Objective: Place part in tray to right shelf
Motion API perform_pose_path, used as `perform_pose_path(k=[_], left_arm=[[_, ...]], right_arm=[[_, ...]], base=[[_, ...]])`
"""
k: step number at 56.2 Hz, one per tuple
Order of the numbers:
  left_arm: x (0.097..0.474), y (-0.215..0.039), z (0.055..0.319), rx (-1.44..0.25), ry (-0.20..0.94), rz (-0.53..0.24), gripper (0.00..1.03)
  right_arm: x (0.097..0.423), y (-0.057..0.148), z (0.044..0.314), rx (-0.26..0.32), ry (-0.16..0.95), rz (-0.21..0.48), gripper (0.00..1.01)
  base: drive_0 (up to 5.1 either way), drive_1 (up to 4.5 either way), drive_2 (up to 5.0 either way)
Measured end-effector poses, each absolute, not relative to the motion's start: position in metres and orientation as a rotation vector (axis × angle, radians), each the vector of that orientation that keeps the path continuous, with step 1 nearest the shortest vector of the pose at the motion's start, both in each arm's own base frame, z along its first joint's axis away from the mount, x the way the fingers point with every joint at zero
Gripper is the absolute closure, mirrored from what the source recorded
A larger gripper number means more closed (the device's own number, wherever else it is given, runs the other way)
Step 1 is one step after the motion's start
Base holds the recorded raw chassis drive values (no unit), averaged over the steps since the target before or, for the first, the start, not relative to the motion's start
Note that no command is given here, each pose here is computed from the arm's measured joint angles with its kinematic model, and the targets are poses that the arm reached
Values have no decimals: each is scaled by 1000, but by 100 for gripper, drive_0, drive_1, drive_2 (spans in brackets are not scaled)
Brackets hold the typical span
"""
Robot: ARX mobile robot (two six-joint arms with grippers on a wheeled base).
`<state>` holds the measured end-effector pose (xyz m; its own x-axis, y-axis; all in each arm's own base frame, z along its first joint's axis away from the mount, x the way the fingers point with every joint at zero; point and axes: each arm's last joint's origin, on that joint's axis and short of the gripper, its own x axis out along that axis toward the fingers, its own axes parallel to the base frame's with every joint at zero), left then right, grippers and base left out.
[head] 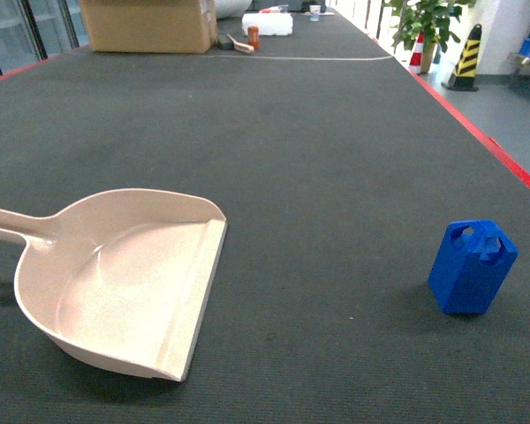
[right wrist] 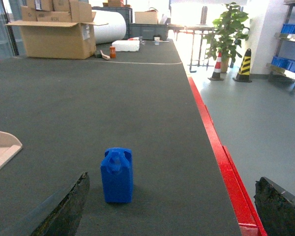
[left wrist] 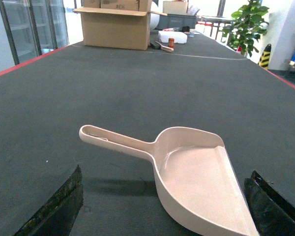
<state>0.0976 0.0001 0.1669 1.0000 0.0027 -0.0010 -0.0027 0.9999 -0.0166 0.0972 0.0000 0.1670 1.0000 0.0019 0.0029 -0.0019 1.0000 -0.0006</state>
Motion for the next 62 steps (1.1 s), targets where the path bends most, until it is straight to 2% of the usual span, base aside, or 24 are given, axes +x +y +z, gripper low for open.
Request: perform_pose_path(k=[62], left_arm=[[98, 0, 167, -17, 1, 3, 5]], right_arm=[[97, 0, 167, -1, -3, 2, 3]], base=[[0, 0, 0]])
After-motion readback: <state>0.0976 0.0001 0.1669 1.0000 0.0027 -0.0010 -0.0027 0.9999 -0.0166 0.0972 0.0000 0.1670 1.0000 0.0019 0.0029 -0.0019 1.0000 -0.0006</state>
